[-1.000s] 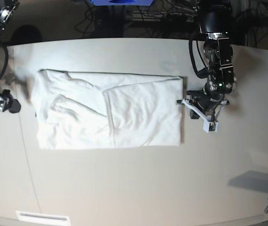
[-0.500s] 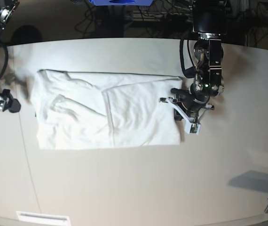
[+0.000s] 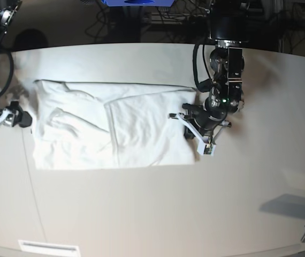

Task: Fold the T-shirt properly
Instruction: 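Lower the left gripper onto the folded shirt's edge and press it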

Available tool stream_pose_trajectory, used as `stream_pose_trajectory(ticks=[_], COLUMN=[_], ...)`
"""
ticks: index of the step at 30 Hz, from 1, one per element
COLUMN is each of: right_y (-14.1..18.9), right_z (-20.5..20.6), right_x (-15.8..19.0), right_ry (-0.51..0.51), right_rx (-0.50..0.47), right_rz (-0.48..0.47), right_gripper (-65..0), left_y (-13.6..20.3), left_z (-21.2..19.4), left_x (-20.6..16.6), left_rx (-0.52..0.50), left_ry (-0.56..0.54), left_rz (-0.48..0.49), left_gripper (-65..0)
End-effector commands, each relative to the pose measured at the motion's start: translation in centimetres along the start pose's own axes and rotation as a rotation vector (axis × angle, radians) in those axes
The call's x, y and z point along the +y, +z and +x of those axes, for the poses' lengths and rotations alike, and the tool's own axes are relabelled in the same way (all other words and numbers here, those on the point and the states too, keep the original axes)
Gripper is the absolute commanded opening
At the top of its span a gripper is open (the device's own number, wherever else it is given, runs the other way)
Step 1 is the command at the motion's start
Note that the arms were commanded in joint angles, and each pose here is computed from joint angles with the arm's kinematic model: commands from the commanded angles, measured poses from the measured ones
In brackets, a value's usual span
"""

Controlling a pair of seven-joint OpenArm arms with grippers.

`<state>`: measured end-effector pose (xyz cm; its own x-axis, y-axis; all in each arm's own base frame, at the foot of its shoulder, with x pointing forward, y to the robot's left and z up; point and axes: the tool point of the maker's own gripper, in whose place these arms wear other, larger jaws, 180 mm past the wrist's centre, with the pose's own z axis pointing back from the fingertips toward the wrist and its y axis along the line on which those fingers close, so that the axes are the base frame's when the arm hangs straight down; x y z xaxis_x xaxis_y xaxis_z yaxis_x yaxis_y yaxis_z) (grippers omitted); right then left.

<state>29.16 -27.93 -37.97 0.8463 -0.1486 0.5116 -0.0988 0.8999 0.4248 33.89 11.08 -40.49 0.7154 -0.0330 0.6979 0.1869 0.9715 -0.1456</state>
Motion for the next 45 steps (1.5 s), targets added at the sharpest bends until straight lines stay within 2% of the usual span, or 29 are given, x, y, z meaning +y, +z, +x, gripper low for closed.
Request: stream_pose_trajectory(ticks=[1, 7, 9, 11, 15, 19, 26, 33, 40, 45], right_y=[1.0, 1.1, 1.2, 0.9, -0.1, -0.5, -0.5, -0.4, -0.3, -0.2], right_z=[2.1, 3.5, 4.3, 4.5, 4.0, 3.9, 4.2, 4.1, 4.2, 4.9], right_x=[-0.1, 0.3, 0.3, 0.0, -0.6, -0.8, -0.9, -1.0, -1.0, -1.1], right_ry=[0.028, 0.038, 0.036, 0.014, -0.049, -0.077, -0.078, -0.078, -0.076, -0.078], right_rx=[-0.055, -0.082, -0.095, -0.094, -0.062, -0.06, -0.065, -0.064, -0.066, -0.111], right_rz=[-0.005, 0.006, 0.011, 0.019, 0.042, 0.053, 0.049, 0.046, 0.046, 0.042], right_gripper=[-18.1, -17.4, -13.9, -10.3, -10.3, -10.3, -10.3, -10.4, -10.4, -10.4], left_y=[0.3, 1.3, 2.0, 2.7, 3.5, 4.0, 3.5, 2.2, 1.1, 0.7], left_z=[1.5, 1.8, 2.3, 3.0, 3.6, 3.7, 3.5, 1.7, 0.9, 0.9], left_x=[0.0, 2.6, 3.4, 4.0, 5.8, 7.4, 6.3, 6.3, 3.1, 1.8], left_rx=[-0.043, -0.048, -0.06, -0.077, -0.086, -0.09, -0.088, -0.033, -0.004, -0.01], left_ry=[-0.007, -0.044, -0.07, -0.096, -0.127, -0.1, -0.088, -0.058, -0.114, -0.072], left_rz=[-0.002, 0.049, 0.067, 0.082, 0.119, 0.153, 0.131, 0.12, 0.052, 0.044], left_gripper=[-65.0, -65.0, -65.0, -65.0, -65.0, -65.0, -65.0, -65.0, -65.0, -65.0])
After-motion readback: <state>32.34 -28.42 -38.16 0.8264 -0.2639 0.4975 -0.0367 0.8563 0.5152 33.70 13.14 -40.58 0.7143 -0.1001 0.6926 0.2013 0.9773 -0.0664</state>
